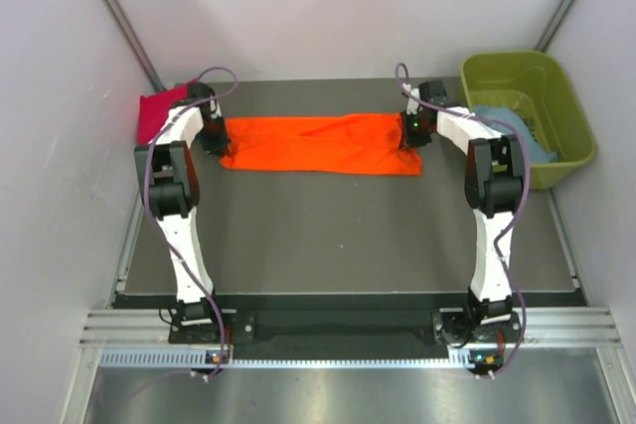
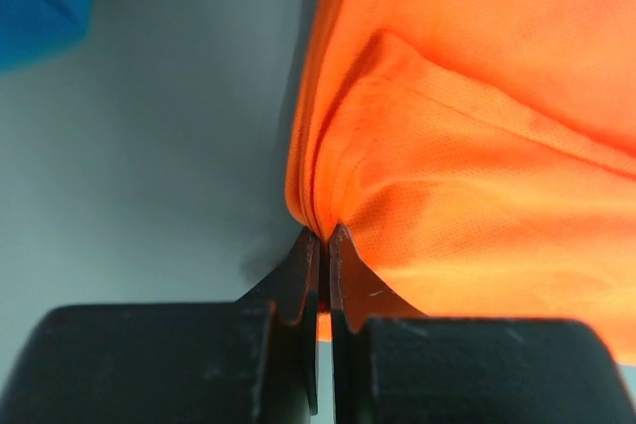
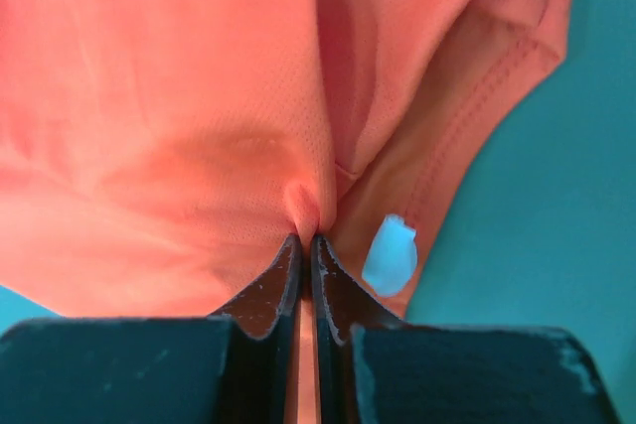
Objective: Fold and stack the t-shirts
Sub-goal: Fold the tshirt
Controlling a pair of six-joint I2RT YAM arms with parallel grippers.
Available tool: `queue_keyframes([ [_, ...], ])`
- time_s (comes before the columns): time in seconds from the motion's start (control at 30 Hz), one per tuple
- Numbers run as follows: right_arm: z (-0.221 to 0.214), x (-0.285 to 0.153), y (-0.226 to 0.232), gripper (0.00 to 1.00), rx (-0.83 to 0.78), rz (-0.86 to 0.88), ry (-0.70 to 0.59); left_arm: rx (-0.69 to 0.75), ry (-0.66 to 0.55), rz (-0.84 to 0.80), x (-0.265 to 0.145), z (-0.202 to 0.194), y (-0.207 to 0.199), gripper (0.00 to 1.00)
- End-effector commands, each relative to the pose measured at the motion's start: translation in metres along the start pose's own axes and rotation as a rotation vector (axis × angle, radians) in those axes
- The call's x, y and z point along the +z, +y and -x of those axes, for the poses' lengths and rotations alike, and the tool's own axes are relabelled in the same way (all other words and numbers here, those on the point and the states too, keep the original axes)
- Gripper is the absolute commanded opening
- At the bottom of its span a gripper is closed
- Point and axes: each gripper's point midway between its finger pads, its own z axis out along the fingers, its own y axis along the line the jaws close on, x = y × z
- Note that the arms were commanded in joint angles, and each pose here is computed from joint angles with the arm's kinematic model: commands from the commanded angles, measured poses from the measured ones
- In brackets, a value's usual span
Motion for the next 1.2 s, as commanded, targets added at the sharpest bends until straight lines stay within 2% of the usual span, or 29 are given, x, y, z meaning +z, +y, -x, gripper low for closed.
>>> queue_keyframes([
  [0.0, 0.009, 0.015, -0.011, 0.01, 0.019, -0.031, -0.003, 0.000, 0.118, -0.036, -0.023, -0.044, -0.016, 0.00],
  [0.23, 0.059, 0.026, -0.013, 0.02, -0.005, -0.034, -0.097, 0.004, 0.210, -0.094, -0.047, -0.095, -0.039, 0.00],
  [0.4, 0.071, 0.021, -0.019, 0.01, -0.009, -0.050, -0.127, 0.016, 0.205, -0.100, -0.063, -0.105, -0.045, 0.00],
  [0.63, 0.026, -0.020, -0.020, 0.00, 0.019, -0.042, -0.022, 0.026, 0.177, -0.077, -0.073, -0.098, -0.037, 0.00],
  [0.83, 0.012, -0.043, -0.025, 0.01, -0.004, -0.059, 0.010, 0.007, 0.160, -0.051, -0.082, -0.093, -0.019, 0.00],
  [0.9, 0.015, -0.048, -0.025, 0.12, 0.004, -0.068, -0.002, -0.010, 0.158, -0.037, -0.081, -0.091, -0.011, 0.00],
  [0.93, 0.018, -0.054, -0.024, 0.32, 0.004, -0.070, -0.015, -0.010, 0.148, -0.033, -0.081, -0.087, -0.009, 0.00],
  [1.03, 0.022, -0.069, -0.019, 0.47, -0.002, -0.074, -0.045, -0.033, 0.128, -0.042, -0.081, -0.077, -0.006, 0.00],
  [1.07, 0.021, -0.073, -0.018, 0.49, -0.003, -0.072, -0.048, -0.036, 0.127, -0.046, -0.080, -0.076, -0.006, 0.00],
  [1.1, 0.019, -0.076, -0.016, 0.50, 0.026, -0.072, -0.050, -0.042, 0.130, -0.044, -0.077, -0.075, -0.006, 0.04],
  [1.13, 0.013, -0.082, -0.014, 0.52, 0.028, -0.070, -0.043, -0.049, 0.129, -0.045, -0.076, -0.075, -0.006, 0.18],
  [1.17, 0.010, -0.085, -0.013, 0.52, 0.032, -0.069, -0.039, -0.052, 0.134, -0.055, -0.075, -0.076, -0.008, 0.25],
])
